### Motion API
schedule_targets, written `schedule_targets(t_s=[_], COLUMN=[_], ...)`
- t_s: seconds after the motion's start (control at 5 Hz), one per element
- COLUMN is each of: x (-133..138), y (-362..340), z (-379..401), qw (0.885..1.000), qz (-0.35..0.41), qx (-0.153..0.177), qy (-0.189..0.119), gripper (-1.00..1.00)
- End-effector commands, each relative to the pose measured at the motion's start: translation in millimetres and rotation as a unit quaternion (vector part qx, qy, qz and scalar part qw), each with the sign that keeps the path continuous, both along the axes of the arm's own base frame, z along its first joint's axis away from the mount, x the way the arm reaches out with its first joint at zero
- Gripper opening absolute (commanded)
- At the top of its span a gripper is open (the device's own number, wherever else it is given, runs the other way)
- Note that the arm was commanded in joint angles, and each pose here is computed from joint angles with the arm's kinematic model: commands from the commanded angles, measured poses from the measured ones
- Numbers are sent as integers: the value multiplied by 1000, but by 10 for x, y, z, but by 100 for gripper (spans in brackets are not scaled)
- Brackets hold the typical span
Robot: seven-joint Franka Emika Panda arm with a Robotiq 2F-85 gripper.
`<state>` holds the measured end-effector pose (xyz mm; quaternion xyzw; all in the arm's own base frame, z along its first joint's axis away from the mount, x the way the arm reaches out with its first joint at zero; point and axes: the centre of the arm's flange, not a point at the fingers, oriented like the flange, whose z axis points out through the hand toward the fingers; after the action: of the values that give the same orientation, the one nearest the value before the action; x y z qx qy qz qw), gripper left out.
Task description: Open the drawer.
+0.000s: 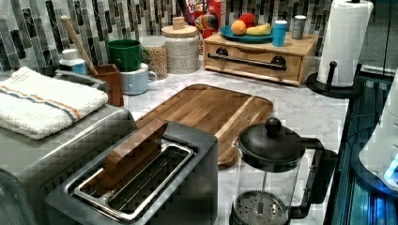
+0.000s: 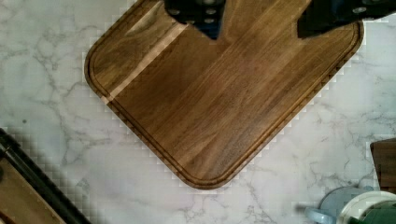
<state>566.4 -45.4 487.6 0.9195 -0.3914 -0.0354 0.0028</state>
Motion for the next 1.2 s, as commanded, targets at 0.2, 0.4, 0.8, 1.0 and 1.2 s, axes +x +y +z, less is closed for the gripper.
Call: schedule_targets(t_s=[0.2, 0.4, 0.8, 1.0, 1.2], x=[8, 35, -136, -207, -243], y=[-12, 59, -253, -483, -694], z=[-20, -53, -289, -383, -459], qw=[1000, 1000, 991, 978, 963], qz=[-1, 23, 131, 206, 269], qx=[2, -13, -10, -17, -28], qy=[1, 9, -1, 2, 6], gripper=[100, 100, 100, 100, 100])
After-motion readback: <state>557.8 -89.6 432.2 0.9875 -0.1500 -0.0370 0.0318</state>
